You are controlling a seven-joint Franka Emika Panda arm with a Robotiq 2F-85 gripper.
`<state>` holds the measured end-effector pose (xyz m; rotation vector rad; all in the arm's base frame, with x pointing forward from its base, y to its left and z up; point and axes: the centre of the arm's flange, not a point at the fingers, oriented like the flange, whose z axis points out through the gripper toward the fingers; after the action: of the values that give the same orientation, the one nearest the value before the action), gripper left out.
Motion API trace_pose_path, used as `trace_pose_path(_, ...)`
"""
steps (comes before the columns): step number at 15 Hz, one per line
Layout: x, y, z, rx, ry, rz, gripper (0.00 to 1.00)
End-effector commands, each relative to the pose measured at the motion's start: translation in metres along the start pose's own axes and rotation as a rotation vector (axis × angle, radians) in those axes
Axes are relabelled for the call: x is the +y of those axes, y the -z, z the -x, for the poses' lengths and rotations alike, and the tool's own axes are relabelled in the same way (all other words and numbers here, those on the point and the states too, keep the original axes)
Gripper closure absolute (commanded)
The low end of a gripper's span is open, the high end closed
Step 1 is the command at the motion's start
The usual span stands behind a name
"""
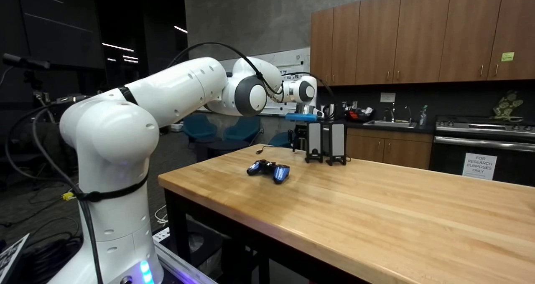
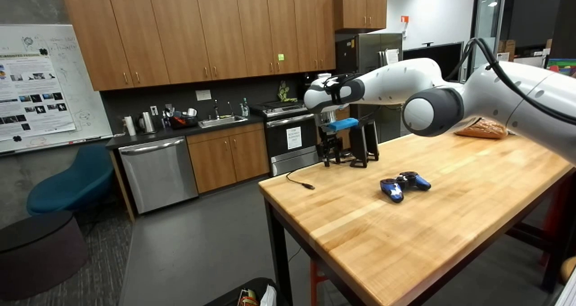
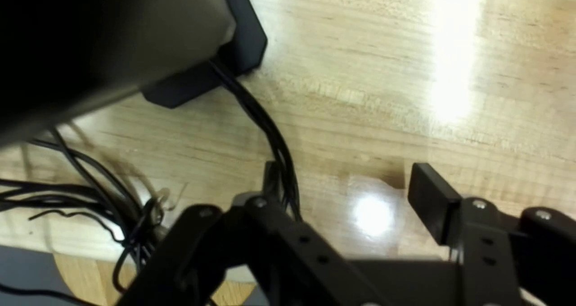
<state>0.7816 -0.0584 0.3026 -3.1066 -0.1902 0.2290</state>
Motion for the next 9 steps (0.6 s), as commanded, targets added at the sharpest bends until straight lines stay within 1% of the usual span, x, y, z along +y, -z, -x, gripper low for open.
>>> trace_pose_path(1, 0.009, 0.013, -0.03, 0.007, 0.005, -0.038, 0.47)
trace_pose_path(2, 0.01, 0.012, -0.029, 0.009, 0.005, -0.038, 0.48)
trace_pose_path(3, 0.01, 0.012, -0.029, 0.01, 0.005, -0.038, 0.46)
trace_pose_path(4, 0.011, 0.012, -0.028, 0.008, 0.001, -0.038, 0.55)
trace_pose_path(6, 0.014, 0.011, -0.025, 0.01, -0.004, -0.04, 0.62)
trace_pose_path(8, 0.02, 0.012, -0.018, 0.012, -0.017, -0.039, 0.86)
trace_pose_path(9, 0.024, 0.012, -0.015, 0.013, -0.025, -0.038, 0.93)
